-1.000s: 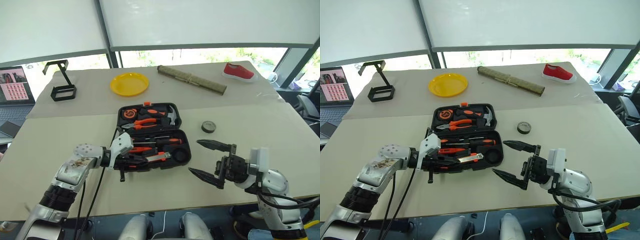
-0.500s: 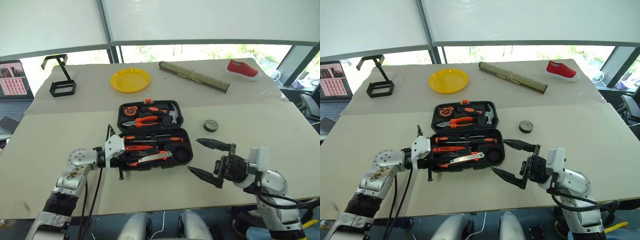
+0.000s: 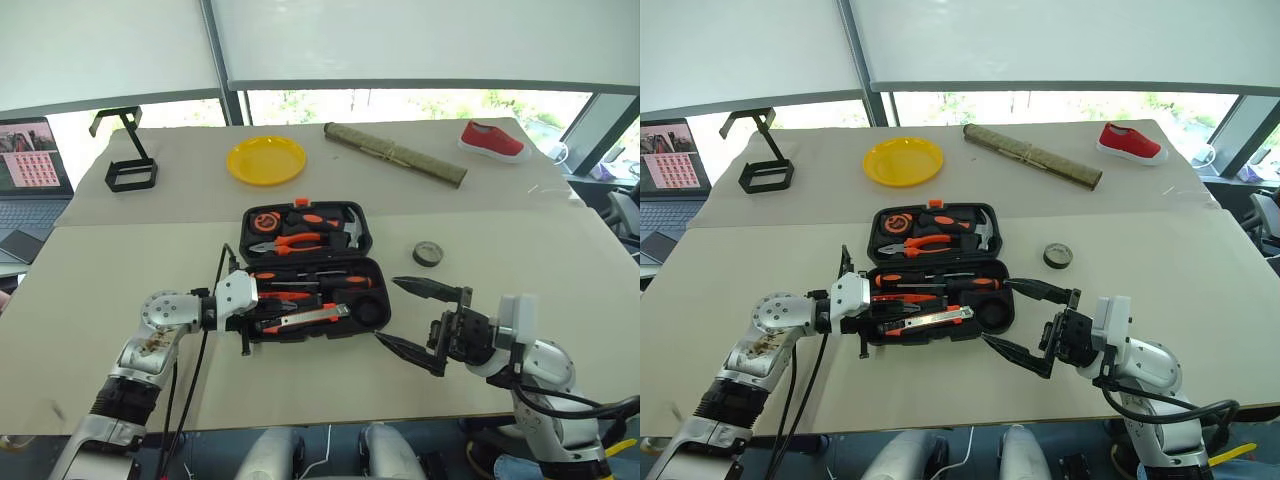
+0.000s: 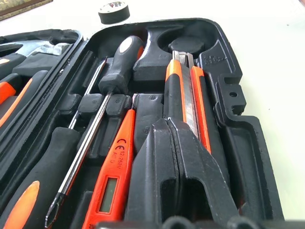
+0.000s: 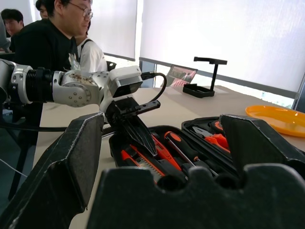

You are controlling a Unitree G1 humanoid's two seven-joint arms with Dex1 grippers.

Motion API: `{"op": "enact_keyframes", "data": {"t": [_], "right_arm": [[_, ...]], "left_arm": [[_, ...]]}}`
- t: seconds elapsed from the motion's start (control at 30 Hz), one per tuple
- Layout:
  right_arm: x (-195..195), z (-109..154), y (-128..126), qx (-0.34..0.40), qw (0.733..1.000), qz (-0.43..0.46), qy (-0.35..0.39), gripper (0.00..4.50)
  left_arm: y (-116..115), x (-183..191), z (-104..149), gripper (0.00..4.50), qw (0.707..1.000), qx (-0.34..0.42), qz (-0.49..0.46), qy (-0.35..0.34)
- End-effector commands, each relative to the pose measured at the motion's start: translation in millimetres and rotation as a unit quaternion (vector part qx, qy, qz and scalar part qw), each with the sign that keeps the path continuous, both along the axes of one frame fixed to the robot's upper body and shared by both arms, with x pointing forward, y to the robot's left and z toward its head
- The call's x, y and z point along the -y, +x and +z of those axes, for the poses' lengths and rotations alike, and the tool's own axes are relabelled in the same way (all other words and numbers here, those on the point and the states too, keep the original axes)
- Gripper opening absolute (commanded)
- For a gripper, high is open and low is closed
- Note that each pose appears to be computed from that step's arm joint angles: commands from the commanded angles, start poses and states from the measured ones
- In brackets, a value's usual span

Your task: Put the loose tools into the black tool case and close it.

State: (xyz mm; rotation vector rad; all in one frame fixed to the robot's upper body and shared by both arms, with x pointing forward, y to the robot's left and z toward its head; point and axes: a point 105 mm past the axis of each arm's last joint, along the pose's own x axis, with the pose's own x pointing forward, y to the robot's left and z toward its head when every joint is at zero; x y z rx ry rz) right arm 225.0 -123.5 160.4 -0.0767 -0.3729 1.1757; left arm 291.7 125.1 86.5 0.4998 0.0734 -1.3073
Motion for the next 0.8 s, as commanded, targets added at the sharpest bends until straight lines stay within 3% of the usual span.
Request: {"op": "enact_keyframes", "data": {"t": [0.03,0.13,0.37,0.6,0.8], "right_arm": [[-2.6,11.4,-3.0,0.020,1.000,0.003,0.006,4.50],[-4.4,13.0,-1.4,0.022,1.000,0.002,0.007,4.50],[-2.2,14.4,2.0,0.026,1.000,-0.001,0.007,4.50],[2.3,11.9,3.4,0.026,1.000,-0.007,0.006,4.50],[1.2,9.2,2.4,0.020,1.000,-0.005,0.006,4.50]], "left_arm": [[-17.6,-5.2,-60.2,0.06,0.989,-0.105,0.014,0.103],[-21.4,-3.8,-75.5,0.06,0.983,-0.126,0.035,0.130],[-21.9,-2.4,-76.2,0.06,0.985,-0.112,0.052,0.119],[-7.1,-1.5,-14.1,0.06,0.998,-0.007,0.056,-0.040],[-8.3,6.9,13.9,0.06,0.996,0.007,0.014,-0.087]]}}
